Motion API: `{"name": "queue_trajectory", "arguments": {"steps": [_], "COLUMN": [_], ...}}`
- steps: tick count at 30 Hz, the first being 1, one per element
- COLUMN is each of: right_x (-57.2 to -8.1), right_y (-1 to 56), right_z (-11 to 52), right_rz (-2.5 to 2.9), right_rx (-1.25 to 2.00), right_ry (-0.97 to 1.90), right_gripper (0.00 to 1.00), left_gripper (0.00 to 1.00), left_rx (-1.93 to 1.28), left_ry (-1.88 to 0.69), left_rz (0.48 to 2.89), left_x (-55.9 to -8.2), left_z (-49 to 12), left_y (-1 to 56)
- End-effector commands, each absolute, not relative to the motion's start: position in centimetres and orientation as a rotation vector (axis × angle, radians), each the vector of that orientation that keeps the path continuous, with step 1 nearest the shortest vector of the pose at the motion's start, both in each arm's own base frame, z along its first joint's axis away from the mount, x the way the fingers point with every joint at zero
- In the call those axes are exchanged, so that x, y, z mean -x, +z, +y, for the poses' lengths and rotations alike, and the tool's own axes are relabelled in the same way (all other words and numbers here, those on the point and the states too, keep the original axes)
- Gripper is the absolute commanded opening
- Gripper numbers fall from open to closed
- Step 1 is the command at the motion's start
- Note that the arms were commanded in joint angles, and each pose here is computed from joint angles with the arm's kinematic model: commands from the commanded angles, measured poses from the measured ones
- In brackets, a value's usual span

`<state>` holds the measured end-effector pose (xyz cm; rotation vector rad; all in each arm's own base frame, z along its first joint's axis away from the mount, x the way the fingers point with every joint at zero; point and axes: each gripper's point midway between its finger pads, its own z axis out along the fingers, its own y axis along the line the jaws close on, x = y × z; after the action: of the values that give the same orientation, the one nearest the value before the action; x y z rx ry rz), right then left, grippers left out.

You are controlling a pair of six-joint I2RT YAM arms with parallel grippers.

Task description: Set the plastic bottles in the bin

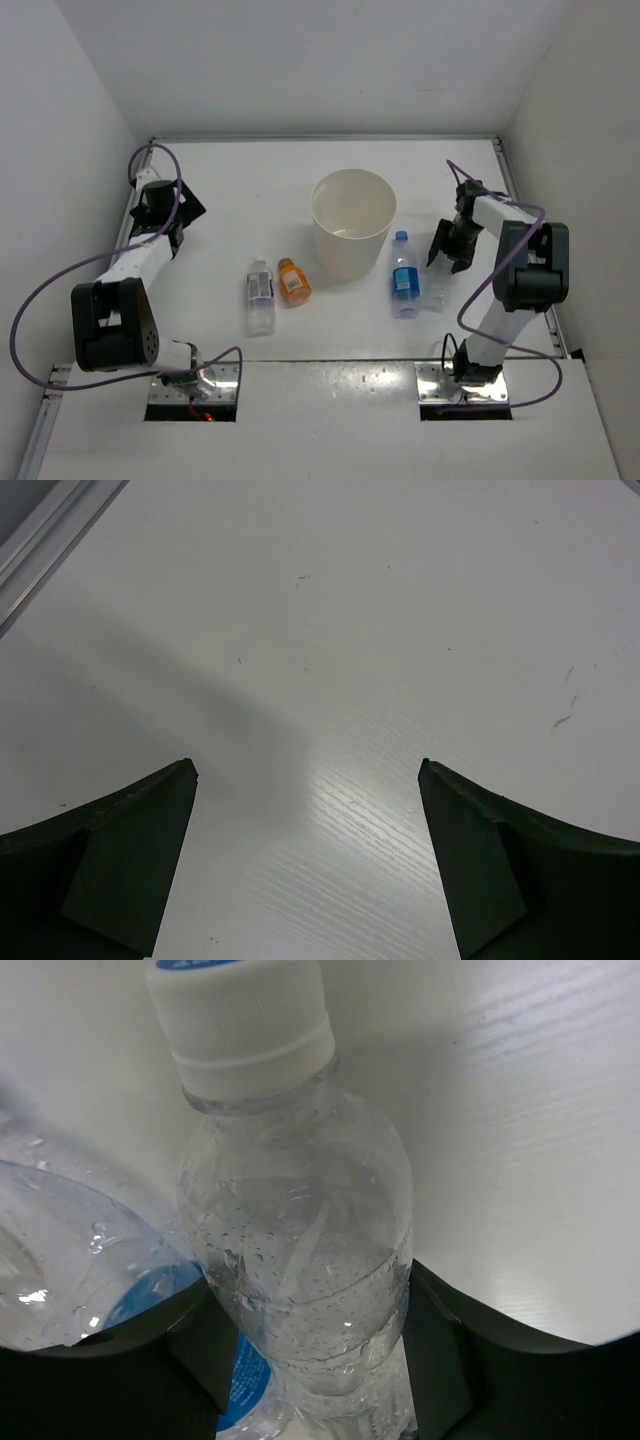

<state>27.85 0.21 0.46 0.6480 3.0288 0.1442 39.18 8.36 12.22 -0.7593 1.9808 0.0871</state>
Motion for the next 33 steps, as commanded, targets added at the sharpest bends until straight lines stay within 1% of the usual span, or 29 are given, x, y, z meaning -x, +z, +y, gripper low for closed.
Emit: {"name": "queue_trajectory", "arguments": {"steps": [1,2,5,6,7,8,9,10,12,13,14,15,18,19,20,21,22,23,28,30,33], "right_x": [-28.1,-27.8,-28.1,-28.4,-30.3,-31.3,-32.4,-34.8,-36.9,-38.4,-38.9,-39.8,-40.1,-40.4,-40.1,-40.3,-40.4,-40.4,-41.0,-40.8,-39.8], "right_y": [0.3,-0.2,1.0,2.2,5.3,7.2,9.5,13.4,19.9,24.2,26.3,29.9,33.0,35.5,35.8,37.2,37.6,39.2,39.9,38.8,35.4], "right_z": [-0.8,-0.6,-0.4,-0.2,-0.3,-0.4,-0.5,-0.8,-1.1,-1.5,-1.2,-0.3,3.4,4.5,6.4,7.2,8.1,9.9,16.0,18.1,21.3], "right_rz": [3.033,3.044,3.012,2.988,2.884,2.82,2.754,2.632,2.435,2.315,2.265,2.184,2.11,2.005,1.981,1.925,1.922,1.894,1.898,1.93,1.971], "right_rx": [-0.607,-0.61,-0.617,-0.628,-0.628,-0.622,-0.602,-0.566,-0.508,-0.481,-0.456,-0.401,-0.28,-0.236,-0.181,-0.139,-0.116,-0.04,0.126,0.172,0.287], "right_ry": [0.1,0.115,0.16,0.182,0.192,0.199,0.205,0.215,0.228,0.216,0.224,0.277,0.482,0.533,0.588,0.599,0.613,0.638,0.714,0.723,0.732], "right_gripper": [0.47,0.39,0.28,0.28,0.26,0.18,0.17,0.17,0.17,0.17,0.17,0.17,0.12,0.13,0.22,0.24,0.24,0.24,0.24,0.23,0.23], "left_gripper": [1.0,1.0,1.0,1.0,1.0,1.0,1.0,1.0,1.0,1.0,1.0,1.0,1.0,1.0,1.0,1.0,1.0,1.0,1.0,1.0,1.0], "left_rx": [0.742,0.742,0.758,0.768,0.773,0.773,0.751,0.72,0.702,0.702,0.703,0.708,0.699,0.672,0.646,0.622,0.604,0.604,0.606,0.606,0.677], "left_ry": [0.084,0.084,0.103,0.109,0.119,0.119,0.133,0.108,0.103,0.103,0.105,0.114,0.12,0.096,0.076,0.062,0.053,0.053,0.054,0.054,0.111], "left_rz": [1.956,1.956,1.958,1.954,1.951,1.951,1.96,1.976,1.971,1.971,1.982,1.979,1.982,1.984,1.974,1.983,1.98,1.98,1.991,1.991,1.971], "left_x": [-39.6,-39.6,-39.2,-39.1,-39.1,-39.1,-39.0,-39.2,-39.4,-39.4,-39.2,-39.2,-39.1,-39.4,-39.8,-39.9,-40.1,-40.1,-40.1,-40.1,-39.6], "left_z": [8.7,8.7,9.2,9.6,9.8,9.8,9.8,9.3,9.3,9.3,9.2,9.4,9.4,9.0,8.7,8.4,8.3,8.3,8.3,8.3,9.3], "left_y": [12.6,12.6,12.2,12.2,12.2,12.2,12.2,12.2,12.4,12.4,12.2,12.2,12.2,12.3,12.7,12.7,12.8,12.8,12.4,12.4,12.1]}}
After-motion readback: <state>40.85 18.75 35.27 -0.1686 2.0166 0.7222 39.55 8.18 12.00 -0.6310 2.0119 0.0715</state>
